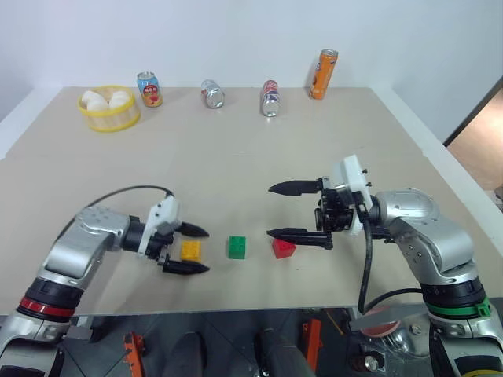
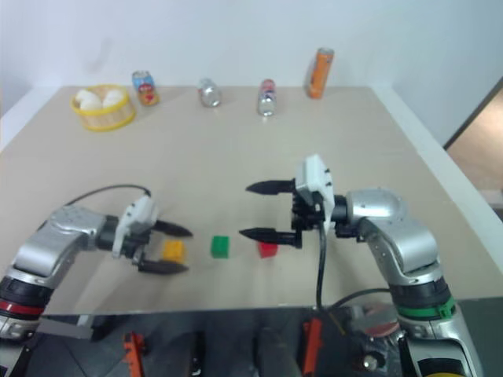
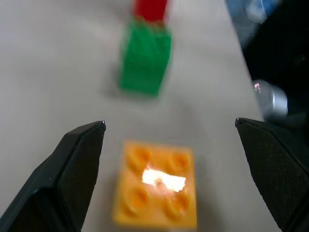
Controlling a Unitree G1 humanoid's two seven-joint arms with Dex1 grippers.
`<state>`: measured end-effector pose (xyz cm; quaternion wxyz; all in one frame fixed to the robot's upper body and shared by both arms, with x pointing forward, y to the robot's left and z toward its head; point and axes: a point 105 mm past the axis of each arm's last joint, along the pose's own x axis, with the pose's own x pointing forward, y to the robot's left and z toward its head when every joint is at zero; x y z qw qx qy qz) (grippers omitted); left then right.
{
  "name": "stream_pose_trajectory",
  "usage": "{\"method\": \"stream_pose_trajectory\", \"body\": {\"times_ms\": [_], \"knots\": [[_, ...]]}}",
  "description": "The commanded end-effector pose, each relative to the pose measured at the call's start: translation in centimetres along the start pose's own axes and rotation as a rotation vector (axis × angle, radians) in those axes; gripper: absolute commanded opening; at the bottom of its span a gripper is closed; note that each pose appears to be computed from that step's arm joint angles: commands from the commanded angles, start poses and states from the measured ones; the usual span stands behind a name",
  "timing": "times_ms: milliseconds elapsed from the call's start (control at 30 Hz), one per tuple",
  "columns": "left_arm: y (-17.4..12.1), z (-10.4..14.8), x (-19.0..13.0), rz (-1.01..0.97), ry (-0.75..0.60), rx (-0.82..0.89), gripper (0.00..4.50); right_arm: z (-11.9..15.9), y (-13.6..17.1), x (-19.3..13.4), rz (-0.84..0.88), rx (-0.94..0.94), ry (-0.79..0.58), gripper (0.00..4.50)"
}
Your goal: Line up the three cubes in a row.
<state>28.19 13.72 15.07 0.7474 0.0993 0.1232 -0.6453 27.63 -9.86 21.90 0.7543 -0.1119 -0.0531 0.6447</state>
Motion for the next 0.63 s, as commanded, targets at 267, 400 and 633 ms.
{"method": "stream_pose_trajectory", "body": {"times_ms": [267, 400, 633], "knots": [[2.8, 5.0, -10.9, 0.764, -0.307, 0.003, 4.46, -1.9, -2.3, -7.6, -0.442, 0.108, 0.042, 4.5], [2.3, 2.4, -12.9, 0.923, -0.289, -0.033, 4.46, -3.3, -2.1, -9.4, -0.534, 0.156, 0.063, 4.5], [1.3, 1.8, -13.0, 0.918, -0.283, -0.058, 4.46, -4.4, -2.2, -9.8, -0.59, 0.18, 0.073, 4.5]]}}
